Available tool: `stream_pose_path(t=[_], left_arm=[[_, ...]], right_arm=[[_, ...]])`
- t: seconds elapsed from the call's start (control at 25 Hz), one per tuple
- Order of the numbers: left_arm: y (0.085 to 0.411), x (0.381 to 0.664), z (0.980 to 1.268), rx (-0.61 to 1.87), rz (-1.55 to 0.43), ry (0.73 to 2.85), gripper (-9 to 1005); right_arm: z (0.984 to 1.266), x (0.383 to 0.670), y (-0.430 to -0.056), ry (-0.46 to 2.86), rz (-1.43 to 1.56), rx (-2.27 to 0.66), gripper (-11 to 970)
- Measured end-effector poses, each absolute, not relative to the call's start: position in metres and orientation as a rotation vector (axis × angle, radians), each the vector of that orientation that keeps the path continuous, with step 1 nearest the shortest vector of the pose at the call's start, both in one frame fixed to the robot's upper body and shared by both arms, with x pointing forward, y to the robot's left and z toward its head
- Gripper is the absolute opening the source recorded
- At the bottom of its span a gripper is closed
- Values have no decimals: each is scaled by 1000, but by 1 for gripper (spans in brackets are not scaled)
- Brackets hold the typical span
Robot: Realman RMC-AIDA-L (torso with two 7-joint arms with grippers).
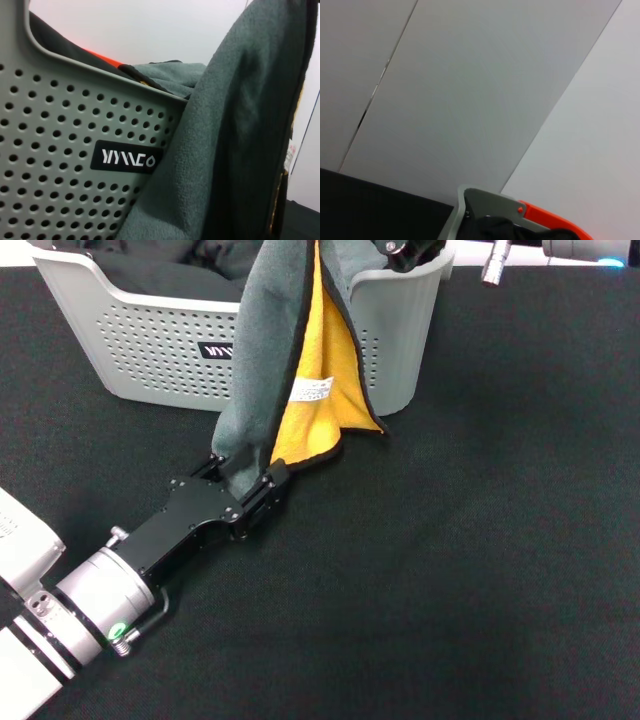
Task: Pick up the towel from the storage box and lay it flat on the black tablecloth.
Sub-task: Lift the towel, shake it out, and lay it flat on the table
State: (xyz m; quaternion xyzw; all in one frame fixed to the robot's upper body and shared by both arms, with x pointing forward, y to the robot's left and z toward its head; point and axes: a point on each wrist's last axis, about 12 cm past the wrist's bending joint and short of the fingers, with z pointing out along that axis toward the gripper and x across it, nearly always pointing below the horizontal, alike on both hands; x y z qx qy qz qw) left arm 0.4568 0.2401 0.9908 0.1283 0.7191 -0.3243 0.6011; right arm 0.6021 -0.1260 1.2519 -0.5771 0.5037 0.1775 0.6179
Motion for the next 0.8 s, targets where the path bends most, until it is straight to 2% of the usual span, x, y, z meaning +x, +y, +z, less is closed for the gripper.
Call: stream_pose_path(t=[0.8], left_arm=[[242, 448, 990, 297, -762, 1657, 465]], right_arm=[[1249, 603, -132, 1177, 397, -1307, 12]])
